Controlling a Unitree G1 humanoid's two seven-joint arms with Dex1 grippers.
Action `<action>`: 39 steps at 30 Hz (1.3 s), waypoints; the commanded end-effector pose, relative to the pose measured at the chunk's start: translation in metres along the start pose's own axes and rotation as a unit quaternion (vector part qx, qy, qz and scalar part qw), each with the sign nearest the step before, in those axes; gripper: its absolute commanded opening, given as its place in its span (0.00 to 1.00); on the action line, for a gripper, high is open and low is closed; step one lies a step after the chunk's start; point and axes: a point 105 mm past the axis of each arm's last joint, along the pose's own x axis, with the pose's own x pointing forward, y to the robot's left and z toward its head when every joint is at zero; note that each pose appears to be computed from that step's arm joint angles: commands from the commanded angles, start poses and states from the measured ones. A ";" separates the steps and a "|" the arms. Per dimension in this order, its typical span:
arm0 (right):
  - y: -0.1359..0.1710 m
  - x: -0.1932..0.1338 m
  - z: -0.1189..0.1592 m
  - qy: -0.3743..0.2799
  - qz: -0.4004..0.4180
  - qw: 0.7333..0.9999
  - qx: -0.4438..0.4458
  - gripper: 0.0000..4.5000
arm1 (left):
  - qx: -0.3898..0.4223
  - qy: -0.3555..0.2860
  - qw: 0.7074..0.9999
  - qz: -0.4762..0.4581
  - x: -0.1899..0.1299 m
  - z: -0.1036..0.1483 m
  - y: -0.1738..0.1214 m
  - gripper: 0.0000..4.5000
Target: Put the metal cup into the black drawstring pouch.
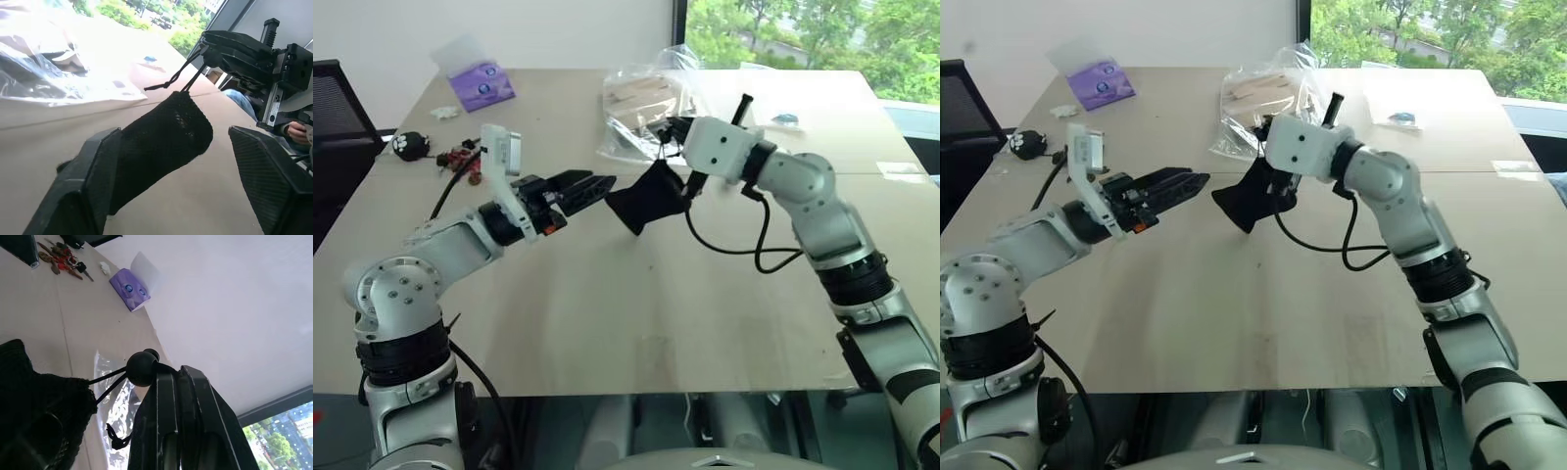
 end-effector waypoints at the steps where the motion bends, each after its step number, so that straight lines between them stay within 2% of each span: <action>1: -0.023 -0.008 0.014 -0.025 -0.023 0.999 -0.039 0.00 | 0.079 -0.017 0.996 0.045 0.004 0.008 0.004 0.80; 3: -0.024 -0.011 0.014 -0.026 -0.017 0.998 -0.051 0.00 | 0.106 -0.029 0.993 0.051 0.011 0.008 0.003 0.80; 7: -0.024 -0.015 0.014 -0.028 -0.006 0.997 -0.066 0.00 | 0.090 -0.053 0.994 -0.017 0.016 0.015 -0.018 0.80; 10: -0.019 -0.018 0.013 -0.026 0.011 0.997 -0.078 0.00 | 0.080 -0.068 0.993 -0.048 0.021 0.021 -0.028 0.97; 16: -0.020 -0.022 0.021 -0.037 0.024 0.993 -0.108 0.00 | 0.078 -0.066 0.990 -0.096 0.035 0.020 -0.046 0.97; 37: -0.019 -0.026 0.039 -0.059 0.025 0.990 -0.129 0.00 | 0.084 -0.080 0.977 -0.180 0.075 0.036 -0.062 0.97; 39: -0.019 -0.026 0.039 -0.059 0.026 0.990 -0.129 0.00 | 0.079 -0.085 0.975 -0.188 0.077 0.037 -0.064 0.85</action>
